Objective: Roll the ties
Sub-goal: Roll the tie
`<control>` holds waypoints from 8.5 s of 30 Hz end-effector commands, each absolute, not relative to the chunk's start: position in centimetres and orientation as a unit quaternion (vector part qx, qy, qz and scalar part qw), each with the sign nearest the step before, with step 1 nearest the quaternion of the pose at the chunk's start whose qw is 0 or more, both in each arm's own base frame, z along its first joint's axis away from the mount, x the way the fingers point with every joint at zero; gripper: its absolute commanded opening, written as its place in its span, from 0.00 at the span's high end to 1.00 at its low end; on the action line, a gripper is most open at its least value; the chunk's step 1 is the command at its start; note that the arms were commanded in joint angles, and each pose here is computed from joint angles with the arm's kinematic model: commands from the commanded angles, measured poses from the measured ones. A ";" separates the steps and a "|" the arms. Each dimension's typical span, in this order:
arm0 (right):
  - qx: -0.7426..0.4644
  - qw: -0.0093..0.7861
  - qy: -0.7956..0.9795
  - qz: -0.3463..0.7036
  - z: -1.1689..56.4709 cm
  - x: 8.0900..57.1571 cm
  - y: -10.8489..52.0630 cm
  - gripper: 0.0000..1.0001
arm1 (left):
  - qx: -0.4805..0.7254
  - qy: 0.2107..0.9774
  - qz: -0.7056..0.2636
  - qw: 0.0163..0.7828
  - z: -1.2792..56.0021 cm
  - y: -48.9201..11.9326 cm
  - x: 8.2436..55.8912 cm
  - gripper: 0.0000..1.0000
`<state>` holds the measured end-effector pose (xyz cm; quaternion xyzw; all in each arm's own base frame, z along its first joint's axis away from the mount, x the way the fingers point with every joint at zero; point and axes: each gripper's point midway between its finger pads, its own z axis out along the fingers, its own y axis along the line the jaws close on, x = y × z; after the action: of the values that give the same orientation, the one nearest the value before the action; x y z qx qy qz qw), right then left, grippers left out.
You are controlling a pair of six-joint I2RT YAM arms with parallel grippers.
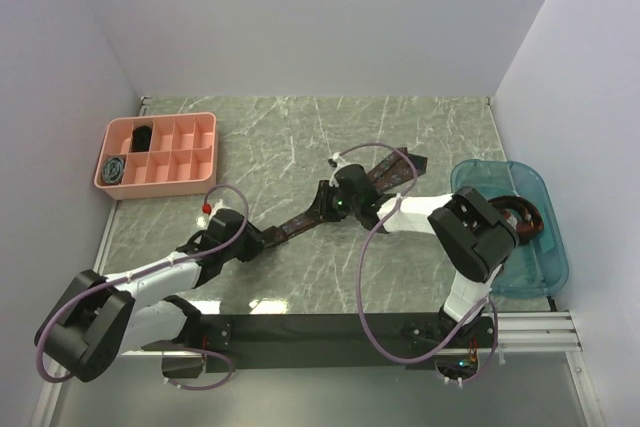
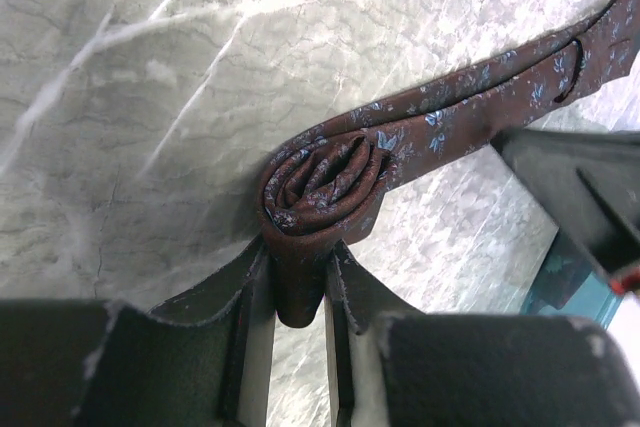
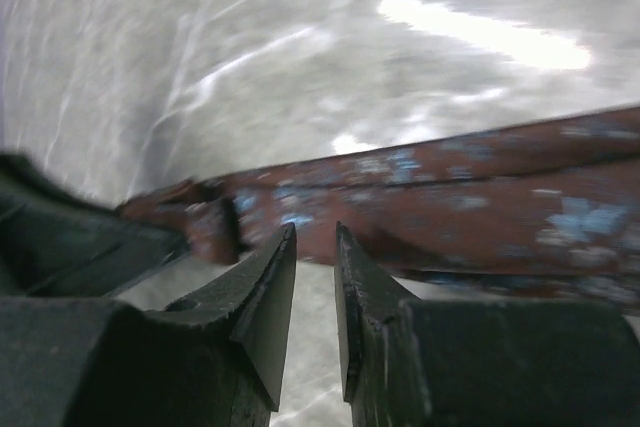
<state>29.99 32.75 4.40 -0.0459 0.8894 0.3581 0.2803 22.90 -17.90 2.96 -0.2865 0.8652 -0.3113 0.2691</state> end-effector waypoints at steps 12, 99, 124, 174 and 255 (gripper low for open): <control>-0.169 0.254 0.856 0.417 5.5 26.1 41.0 0.71 | -0.305 0.862 -0.297 0.274 3.5 -17.6 23.7 0.80; -0.377 0.536 0.753 0.061 1.6 23.4 40.8 0.39 | -0.278 0.919 -0.188 0.207 5.2 -15.8 25.3 0.99; -0.423 0.503 0.753 -0.011 -5.2 24.7 41.2 0.76 | -0.344 0.901 -0.174 0.197 4.4 -13.7 26.4 0.99; 0.267 0.226 0.867 0.355 -6.3 22.3 27.8 1.00 | -0.322 0.850 -0.314 0.275 10.6 -20.9 29.4 0.33; 0.220 0.312 0.889 0.255 1.0 24.5 23.3 0.48 | -0.217 0.927 -0.240 0.187 1.0 -28.9 24.6 0.51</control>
<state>24.20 27.20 2.67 0.2472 0.8592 0.3543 0.2741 26.08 -30.18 3.12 -0.2367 0.9045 -0.2927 0.2006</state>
